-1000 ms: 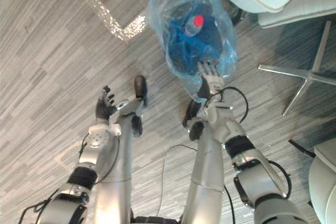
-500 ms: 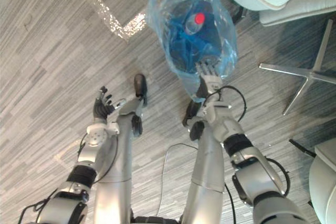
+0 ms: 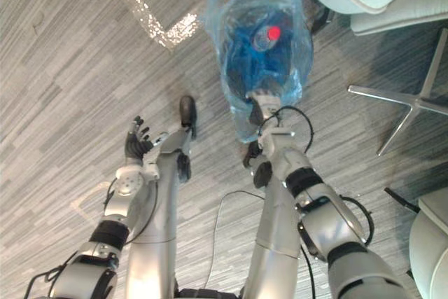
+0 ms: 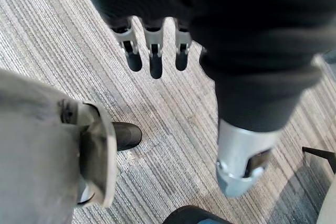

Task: Gather rubbish on tea table into small bin, then transfer packed bag to large trash can.

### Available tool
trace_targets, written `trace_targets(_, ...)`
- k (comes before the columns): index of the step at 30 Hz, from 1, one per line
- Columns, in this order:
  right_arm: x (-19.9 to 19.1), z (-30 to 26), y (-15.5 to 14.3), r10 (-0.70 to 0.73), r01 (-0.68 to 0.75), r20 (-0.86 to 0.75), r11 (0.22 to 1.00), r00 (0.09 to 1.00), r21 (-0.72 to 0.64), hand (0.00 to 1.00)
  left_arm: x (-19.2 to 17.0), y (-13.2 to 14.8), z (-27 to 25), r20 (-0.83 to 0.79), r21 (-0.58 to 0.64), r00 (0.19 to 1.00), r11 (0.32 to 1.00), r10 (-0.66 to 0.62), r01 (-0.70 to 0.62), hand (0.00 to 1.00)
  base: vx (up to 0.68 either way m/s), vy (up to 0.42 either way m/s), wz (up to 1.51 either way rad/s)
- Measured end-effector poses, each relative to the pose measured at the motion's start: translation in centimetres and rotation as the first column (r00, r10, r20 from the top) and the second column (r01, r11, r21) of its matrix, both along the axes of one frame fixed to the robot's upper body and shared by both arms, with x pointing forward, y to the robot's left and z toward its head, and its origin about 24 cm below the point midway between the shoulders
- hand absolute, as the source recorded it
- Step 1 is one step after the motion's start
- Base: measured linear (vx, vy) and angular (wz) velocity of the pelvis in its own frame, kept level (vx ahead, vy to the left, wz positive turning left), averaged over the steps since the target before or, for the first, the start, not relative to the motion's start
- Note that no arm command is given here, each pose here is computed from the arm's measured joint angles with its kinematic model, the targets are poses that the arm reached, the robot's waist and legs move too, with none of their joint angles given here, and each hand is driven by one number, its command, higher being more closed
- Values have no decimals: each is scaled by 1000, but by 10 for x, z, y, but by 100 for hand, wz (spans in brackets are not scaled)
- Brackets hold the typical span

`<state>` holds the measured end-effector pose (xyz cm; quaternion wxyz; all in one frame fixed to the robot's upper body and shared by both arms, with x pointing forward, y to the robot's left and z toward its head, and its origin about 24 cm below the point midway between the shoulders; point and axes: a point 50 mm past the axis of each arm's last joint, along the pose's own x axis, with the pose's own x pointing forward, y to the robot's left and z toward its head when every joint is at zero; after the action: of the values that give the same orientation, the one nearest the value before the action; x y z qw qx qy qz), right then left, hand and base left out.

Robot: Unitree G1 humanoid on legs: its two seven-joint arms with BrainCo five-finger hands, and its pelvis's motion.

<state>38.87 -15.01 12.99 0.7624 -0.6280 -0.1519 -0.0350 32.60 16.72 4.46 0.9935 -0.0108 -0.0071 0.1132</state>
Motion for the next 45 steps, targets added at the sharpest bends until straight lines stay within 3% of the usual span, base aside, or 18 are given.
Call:
trace_targets(15, -3, 6, -7, -27, 23, 37, 994, 999, 108, 100, -1, 2, -5, -27, 4, 1000, 1000, 6, -6, 0, -48, 6, 1)
trace_targets(28, -27, 12, 14, 77, -103, 144, 977, 987, 185, 100, -9, -1, -22, -109, 10, 994, 1000, 5, -4, 0, -26, 1, -3)
trace_targets(34, -55, -20, 16, 105, -122, 78, 954, 991, 273, 100, -31, -21, -54, -232, 10, 970, 997, -71, 75, 0, 10, -1, 7)
trace_targets(45, -94, -62, 29, 173, -138, -59, 911, 983, 388, 100, -64, -18, -89, -371, 88, 922, 985, -107, 149, 0, 67, -26, 2)
